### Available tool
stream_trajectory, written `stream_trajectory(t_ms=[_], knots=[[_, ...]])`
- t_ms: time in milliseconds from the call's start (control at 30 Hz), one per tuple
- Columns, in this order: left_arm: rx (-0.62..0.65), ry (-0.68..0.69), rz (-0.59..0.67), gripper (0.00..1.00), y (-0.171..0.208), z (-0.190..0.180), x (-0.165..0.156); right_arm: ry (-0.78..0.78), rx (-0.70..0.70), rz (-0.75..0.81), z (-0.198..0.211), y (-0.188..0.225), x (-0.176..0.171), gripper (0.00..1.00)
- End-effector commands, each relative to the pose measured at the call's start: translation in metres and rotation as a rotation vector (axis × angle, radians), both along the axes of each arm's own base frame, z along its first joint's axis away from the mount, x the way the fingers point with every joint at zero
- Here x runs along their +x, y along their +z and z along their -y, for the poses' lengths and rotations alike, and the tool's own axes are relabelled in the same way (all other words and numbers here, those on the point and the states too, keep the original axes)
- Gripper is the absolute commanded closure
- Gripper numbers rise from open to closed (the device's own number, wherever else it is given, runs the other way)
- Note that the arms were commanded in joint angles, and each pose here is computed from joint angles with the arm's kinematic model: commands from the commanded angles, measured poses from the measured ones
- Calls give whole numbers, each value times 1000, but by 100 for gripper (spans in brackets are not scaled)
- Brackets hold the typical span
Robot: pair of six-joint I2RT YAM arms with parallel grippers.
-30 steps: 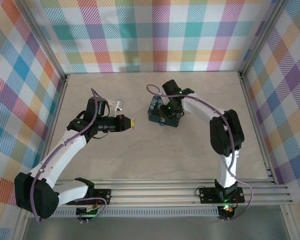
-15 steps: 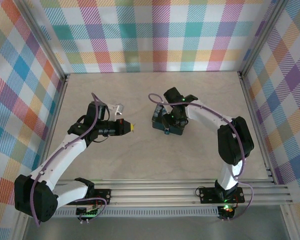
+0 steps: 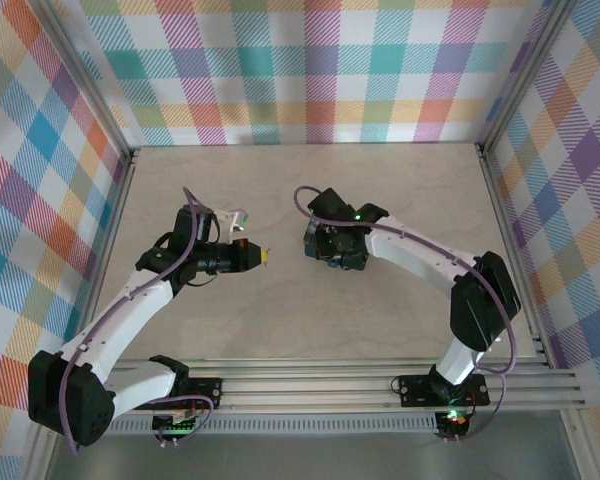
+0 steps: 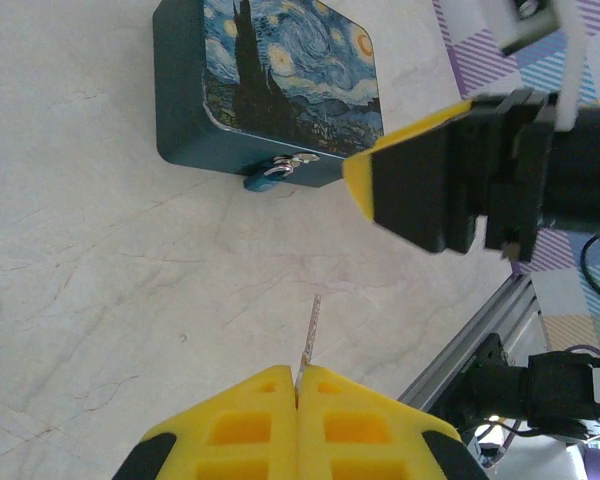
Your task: Unlock the padlock with the key
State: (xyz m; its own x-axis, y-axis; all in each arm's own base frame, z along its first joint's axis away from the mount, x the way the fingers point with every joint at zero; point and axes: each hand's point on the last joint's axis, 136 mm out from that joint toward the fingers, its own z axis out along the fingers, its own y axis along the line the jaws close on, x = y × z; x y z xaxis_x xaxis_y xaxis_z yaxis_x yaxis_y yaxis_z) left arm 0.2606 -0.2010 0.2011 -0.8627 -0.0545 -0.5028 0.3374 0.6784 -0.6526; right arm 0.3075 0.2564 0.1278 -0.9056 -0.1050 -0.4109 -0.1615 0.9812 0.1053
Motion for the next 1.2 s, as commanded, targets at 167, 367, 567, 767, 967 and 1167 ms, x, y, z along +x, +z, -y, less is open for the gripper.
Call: stream_trajectory(t_ms=[167,367,567,767,967,1167], knots=[[13,-15,-24,100,-8,-2,-12,-235,1,-43,3,-41,13,45],[17,-20,-32,100,-14,-2,-15,-264,6,-8,4,-56,28,50],[18,-40,-36,100,-17,-1,-16,-256,-1,30,5,-64,38,55],[22,-60,-38,100,-22,-1,-20,-246,3,61,6,-71,41,56],[12,-73,-33,100,-23,-1,-25,-240,41,157,9,-68,46,55],[13,-98,-32,100,-24,-1,-32,-247,8,195,17,-75,49,54]])
